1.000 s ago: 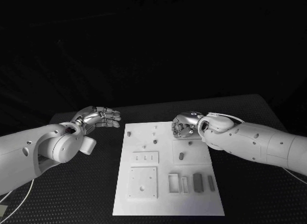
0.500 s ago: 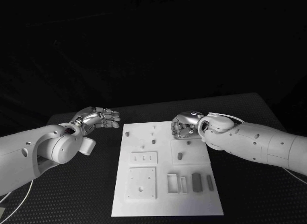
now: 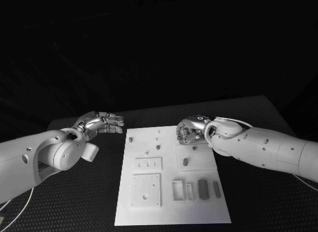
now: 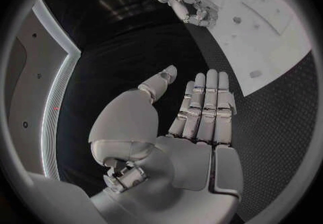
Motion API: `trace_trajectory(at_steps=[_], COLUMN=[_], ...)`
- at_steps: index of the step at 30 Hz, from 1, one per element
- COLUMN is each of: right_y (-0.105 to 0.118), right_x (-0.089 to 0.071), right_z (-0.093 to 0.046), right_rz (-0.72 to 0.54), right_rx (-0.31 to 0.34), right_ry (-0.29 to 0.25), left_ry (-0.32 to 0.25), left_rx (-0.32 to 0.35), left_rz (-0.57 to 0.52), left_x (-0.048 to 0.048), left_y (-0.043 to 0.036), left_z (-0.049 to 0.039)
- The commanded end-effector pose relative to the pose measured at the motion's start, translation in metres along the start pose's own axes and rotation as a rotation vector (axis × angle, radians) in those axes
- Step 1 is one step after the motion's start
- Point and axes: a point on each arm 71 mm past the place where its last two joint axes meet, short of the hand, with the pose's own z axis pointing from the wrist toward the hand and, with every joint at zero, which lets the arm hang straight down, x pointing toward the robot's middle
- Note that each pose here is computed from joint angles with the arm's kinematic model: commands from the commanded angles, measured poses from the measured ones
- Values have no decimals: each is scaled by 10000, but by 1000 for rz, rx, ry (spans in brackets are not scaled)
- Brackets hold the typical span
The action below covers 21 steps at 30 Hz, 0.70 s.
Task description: Assemble the parts on the task board
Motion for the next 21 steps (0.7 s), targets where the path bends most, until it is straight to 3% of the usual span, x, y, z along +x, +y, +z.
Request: trace_trajectory(at_steps=[1, 14, 21], right_y=[-126, -120, -65], right_x=[192, 196, 165], right_z=[-69, -66, -47], right_rz=[-19, -35, -36], right_rx=[61, 55, 54], right_ry=[104, 106, 58], left_ry=[8, 3, 0], left_rx=[12, 11, 10], left_rz=[-2, -1, 0], left_x=[4, -6, -11], left_y=[-13, -11, -9], left_z=[2, 6, 8])
